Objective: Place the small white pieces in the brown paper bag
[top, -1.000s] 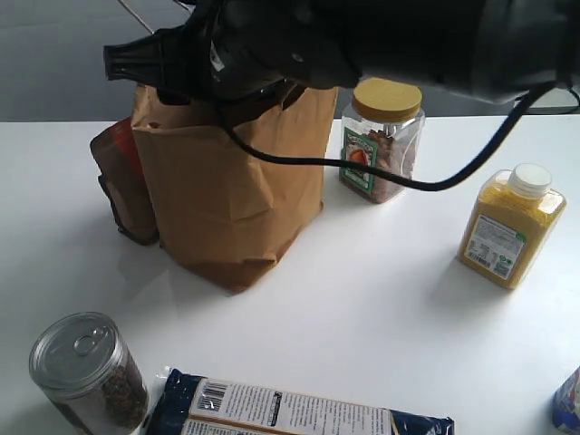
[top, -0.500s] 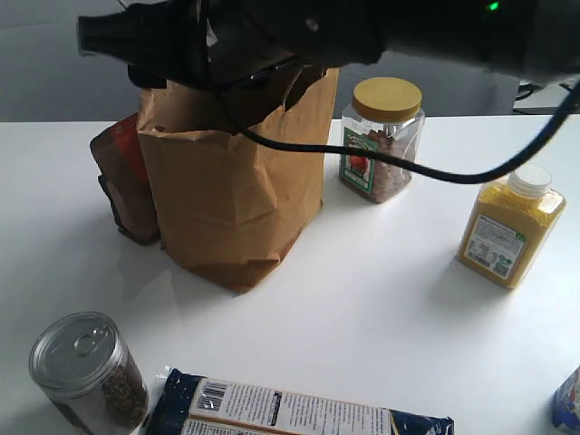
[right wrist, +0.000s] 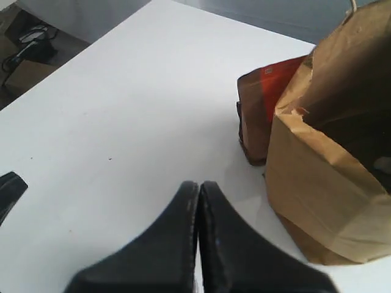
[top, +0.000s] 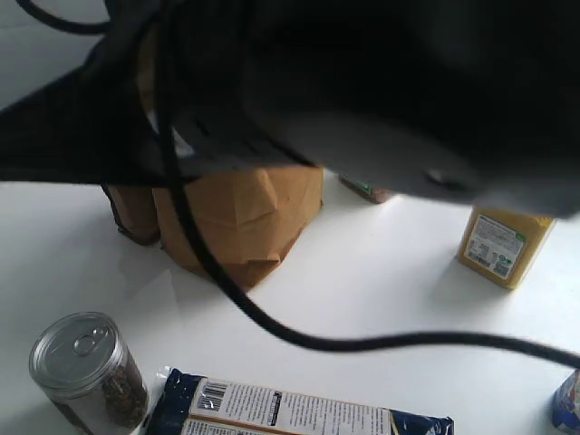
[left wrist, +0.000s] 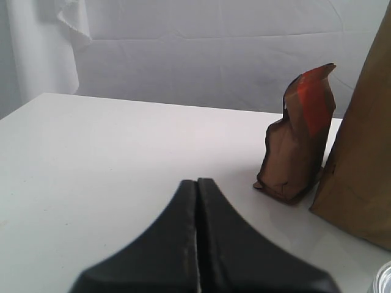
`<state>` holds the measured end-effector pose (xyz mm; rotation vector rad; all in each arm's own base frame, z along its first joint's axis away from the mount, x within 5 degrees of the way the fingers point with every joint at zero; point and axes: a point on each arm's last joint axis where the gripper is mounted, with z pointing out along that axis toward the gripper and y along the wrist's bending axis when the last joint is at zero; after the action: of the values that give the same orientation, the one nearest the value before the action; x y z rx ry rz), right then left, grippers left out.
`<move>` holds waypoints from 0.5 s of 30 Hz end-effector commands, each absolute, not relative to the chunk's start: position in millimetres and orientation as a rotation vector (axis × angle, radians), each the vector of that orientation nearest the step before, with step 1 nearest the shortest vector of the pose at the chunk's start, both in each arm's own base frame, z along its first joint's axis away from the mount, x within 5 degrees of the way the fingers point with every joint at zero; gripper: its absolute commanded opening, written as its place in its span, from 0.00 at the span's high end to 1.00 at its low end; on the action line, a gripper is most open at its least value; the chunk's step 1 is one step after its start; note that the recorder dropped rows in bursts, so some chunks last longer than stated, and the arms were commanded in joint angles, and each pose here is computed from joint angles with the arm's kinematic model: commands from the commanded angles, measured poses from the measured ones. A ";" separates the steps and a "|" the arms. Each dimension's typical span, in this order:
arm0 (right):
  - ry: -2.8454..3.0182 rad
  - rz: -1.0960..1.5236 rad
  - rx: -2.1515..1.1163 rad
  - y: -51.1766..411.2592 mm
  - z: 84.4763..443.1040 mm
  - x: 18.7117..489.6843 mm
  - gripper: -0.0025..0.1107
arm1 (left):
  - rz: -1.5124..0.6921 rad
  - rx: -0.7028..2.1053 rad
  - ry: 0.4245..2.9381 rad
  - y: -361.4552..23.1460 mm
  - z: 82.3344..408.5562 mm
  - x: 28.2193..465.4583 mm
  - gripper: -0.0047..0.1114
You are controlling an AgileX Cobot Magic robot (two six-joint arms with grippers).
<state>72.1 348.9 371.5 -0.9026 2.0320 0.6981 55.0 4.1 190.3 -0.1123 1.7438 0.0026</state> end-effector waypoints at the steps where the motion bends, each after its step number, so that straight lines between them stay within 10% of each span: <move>1: 2.023 0.658 -0.852 318.4 358.2 68.0 0.98 | -0.014 -0.116 1.739 3.5 189.7 55.0 0.96; 15: 2.081 0.552 -0.759 236.7 310.9 67.9 0.98 | -0.014 -0.116 1.739 3.5 189.7 55.0 0.96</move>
<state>67.6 250.2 313.5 -0.7753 2.0920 0.5627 55.0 4.1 190.3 -0.1123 1.7438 0.0026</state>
